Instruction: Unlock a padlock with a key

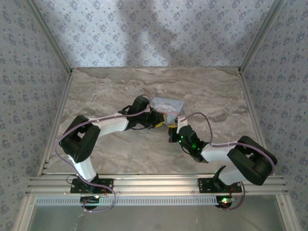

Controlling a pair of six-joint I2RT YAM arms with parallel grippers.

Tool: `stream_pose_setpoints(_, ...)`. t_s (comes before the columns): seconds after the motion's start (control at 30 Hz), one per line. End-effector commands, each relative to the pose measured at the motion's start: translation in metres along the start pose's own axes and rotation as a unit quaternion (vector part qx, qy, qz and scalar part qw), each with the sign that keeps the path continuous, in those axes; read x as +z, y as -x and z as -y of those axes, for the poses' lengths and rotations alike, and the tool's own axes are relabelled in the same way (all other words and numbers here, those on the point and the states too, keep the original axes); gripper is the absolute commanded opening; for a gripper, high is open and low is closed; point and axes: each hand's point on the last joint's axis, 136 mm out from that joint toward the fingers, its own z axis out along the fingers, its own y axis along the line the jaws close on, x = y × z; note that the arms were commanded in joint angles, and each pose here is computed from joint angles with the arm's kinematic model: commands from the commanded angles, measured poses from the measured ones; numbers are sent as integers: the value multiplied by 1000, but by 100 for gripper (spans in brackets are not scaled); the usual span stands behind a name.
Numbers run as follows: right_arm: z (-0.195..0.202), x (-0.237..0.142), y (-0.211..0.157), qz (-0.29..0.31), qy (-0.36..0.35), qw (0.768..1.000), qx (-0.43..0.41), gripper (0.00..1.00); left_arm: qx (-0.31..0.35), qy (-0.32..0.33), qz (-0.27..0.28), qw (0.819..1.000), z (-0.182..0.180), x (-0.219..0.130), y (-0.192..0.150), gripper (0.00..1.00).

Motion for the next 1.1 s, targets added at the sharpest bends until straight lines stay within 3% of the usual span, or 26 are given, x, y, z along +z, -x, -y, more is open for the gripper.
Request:
stream_pose_setpoints(0.0, 7, -4, 4, 13, -14, 1000, 10, 0, -2, -16, -2, 1000, 8, 1, -2, 5)
stream_pose_setpoints(1.07, -6, 4, 17, 35, 12, 999, 4, 0, -7, -15, -7, 1000, 6, 2, -3, 3)
